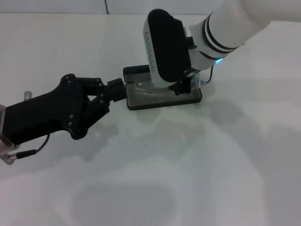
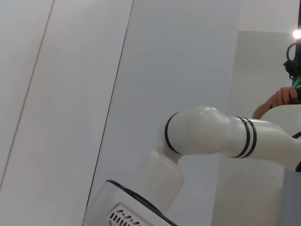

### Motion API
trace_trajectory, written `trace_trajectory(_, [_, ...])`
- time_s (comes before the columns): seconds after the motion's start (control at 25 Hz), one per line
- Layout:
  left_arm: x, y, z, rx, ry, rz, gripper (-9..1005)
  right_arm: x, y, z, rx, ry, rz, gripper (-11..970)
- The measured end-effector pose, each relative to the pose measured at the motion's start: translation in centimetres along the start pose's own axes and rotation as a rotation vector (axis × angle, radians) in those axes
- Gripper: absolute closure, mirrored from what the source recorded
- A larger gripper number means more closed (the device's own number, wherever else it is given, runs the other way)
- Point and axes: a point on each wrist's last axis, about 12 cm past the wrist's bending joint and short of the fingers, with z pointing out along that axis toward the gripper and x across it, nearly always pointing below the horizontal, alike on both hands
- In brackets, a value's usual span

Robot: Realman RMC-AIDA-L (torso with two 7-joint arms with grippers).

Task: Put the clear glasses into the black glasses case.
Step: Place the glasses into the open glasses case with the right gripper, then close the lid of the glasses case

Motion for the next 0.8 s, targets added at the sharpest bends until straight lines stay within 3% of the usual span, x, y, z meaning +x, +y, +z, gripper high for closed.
trace_trajectory(0.32, [0.1,-0.1,-0.1,-0.005,-0.001,-0.004,930,-0.4,0.1,0.0,-0.004,0.009,-0.004,886])
trace_trajectory(0.52, [0.2,-0.2,-0.2,-0.008,0.000,-0.005,930,-0.4,0.2,0.1,-0.005,0.010,-0.010,780])
trace_trajectory(0.8, [-0.1,0.0,-0.9,-0.040,-0.017,0.005,930,-0.6,0.8,-1.0,-0.022,-0.064,0.048,781])
